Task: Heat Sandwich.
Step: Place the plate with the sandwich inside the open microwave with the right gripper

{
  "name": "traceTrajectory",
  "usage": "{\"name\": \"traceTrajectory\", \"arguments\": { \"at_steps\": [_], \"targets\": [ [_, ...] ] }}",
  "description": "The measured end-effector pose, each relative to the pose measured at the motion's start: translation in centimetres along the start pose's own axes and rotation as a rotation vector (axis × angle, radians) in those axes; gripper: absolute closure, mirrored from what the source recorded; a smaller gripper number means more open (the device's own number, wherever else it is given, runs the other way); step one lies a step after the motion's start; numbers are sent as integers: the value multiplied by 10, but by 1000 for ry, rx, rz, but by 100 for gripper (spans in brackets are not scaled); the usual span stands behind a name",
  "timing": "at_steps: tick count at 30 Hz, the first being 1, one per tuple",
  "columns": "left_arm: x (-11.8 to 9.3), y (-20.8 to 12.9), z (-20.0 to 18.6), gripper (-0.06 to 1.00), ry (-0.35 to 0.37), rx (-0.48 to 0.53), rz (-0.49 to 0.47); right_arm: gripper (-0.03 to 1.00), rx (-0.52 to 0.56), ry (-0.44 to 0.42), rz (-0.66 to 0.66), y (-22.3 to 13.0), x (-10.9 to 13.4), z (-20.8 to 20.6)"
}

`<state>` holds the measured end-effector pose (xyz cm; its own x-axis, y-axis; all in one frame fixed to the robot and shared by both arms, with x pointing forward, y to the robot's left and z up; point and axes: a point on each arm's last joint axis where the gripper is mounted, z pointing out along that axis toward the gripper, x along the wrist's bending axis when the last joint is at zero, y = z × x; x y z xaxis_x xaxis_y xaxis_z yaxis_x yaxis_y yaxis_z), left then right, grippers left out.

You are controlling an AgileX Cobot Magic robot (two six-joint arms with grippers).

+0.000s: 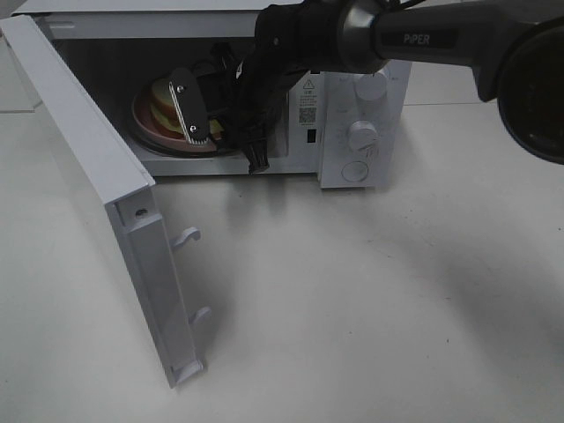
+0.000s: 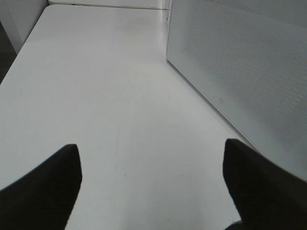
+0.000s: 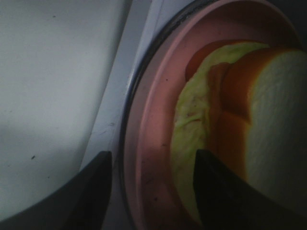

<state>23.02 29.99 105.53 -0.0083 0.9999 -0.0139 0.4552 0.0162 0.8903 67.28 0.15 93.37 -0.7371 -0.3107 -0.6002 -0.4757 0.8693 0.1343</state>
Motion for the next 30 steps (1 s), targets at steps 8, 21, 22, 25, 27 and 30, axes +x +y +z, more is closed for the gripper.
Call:
{"name": "traceTrajectory", "arguments": {
  "at_steps": [8,21,22,25,27,30],
  "targets": [
    [0,0,0,18,0,0,0,43,5,44,2,0,10,-22],
    [0,0,0,18,0,0,0,43,-3,102,-5,13,27,-58],
    [0,0,0,18,0,0,0,43,-4,113,-6,14,29,-61],
    [0,0,0,18,0,0,0,43,-3,153,11,18,35,-71],
    [0,0,0,18,0,0,0,43,19,205,38,22,42,-81],
    [0,0,0,18,0,0,0,43,43,232,57,25,44,-88]
  ]
}}
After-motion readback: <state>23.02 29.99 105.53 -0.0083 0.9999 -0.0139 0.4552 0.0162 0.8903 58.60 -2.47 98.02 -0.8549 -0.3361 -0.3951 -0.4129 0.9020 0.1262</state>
